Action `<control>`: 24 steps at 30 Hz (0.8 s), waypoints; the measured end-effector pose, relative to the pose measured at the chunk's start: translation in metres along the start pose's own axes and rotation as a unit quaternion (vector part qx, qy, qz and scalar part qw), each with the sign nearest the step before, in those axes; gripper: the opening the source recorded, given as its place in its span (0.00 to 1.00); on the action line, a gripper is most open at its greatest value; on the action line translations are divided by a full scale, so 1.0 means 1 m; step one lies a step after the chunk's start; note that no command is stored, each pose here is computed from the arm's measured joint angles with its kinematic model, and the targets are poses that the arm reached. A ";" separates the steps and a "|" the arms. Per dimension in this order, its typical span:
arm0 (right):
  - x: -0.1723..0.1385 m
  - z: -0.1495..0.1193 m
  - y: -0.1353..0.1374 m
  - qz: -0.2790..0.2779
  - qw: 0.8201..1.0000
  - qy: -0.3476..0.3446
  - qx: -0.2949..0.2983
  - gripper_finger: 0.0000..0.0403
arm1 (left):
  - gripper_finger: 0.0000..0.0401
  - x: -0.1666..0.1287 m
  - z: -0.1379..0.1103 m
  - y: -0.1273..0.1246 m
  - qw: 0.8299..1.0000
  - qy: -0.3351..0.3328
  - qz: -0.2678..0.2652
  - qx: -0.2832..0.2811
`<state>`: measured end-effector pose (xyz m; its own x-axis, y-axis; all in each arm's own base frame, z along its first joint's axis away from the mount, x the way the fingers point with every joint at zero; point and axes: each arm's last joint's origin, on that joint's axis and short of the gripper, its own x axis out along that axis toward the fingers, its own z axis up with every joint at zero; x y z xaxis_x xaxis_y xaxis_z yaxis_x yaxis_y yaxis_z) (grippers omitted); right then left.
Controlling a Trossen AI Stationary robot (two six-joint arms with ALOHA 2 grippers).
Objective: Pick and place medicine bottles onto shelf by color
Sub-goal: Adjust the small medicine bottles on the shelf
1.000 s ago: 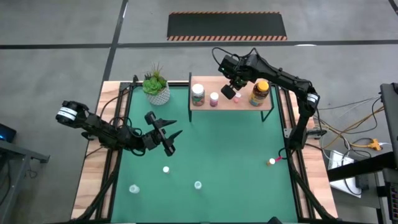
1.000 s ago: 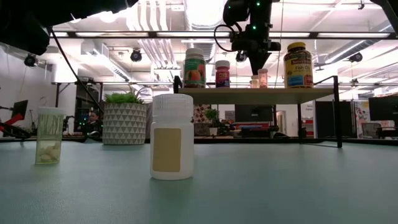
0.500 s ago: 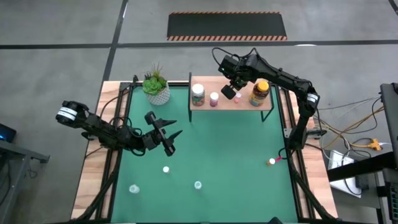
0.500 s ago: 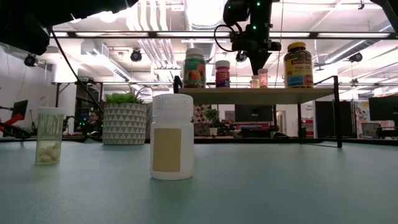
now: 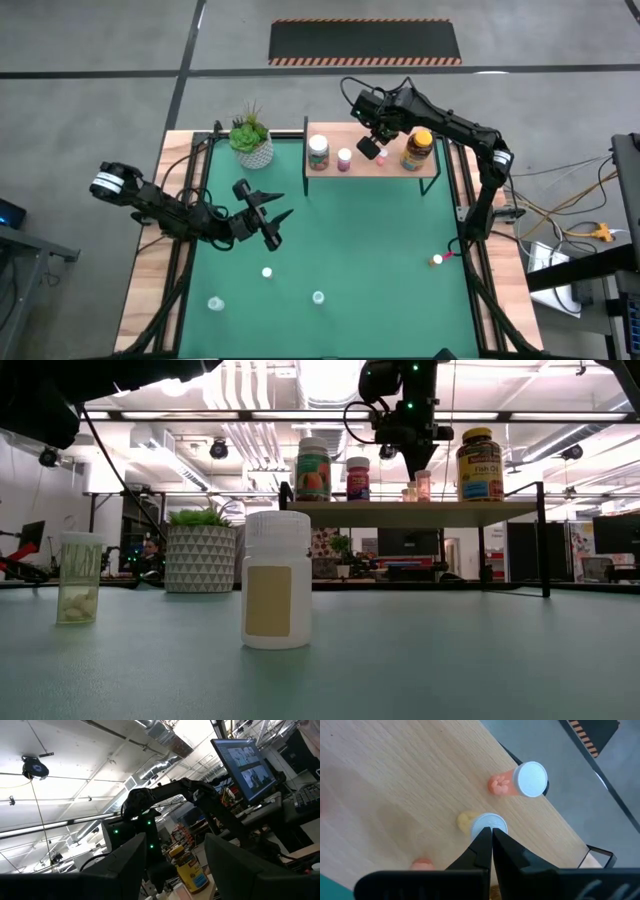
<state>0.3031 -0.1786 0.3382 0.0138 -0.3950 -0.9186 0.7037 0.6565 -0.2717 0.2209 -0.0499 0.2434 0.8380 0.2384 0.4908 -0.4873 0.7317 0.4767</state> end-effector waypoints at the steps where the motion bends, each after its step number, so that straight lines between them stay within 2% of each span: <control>1: 0.000 0.000 0.000 -0.001 1.000 0.000 0.000 0.02 | 0.46 0.000 0.000 0.000 1.000 0.000 0.000 0.000; 7: -0.001 0.000 -0.001 -0.005 1.000 -0.003 0.000 0.02 | 0.46 0.000 0.000 0.000 1.000 0.000 0.000 0.000; 17: -0.026 0.005 -0.001 0.005 0.999 -0.042 0.001 0.02 | 0.46 0.000 0.000 0.000 1.000 0.000 0.000 0.000; 19: -0.033 0.002 0.003 0.020 0.999 -0.038 -0.010 0.02 | 0.46 0.000 0.000 0.000 1.000 0.000 0.000 0.000; 22: -0.041 -0.006 0.016 0.079 0.996 -0.013 -0.037 0.02 | 0.46 0.000 0.000 0.000 1.000 0.000 -0.001 0.000; 24: -0.045 -0.012 0.026 0.099 0.994 0.003 -0.049 0.02 | 0.46 0.000 0.000 0.000 1.000 0.000 -0.001 0.000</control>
<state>0.3122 -0.1361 0.3691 0.1413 -0.2487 -0.9582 0.6157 0.7801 -0.1116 0.2206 -0.0499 0.2429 0.8389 0.2380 0.4896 -0.4864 0.7314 0.4780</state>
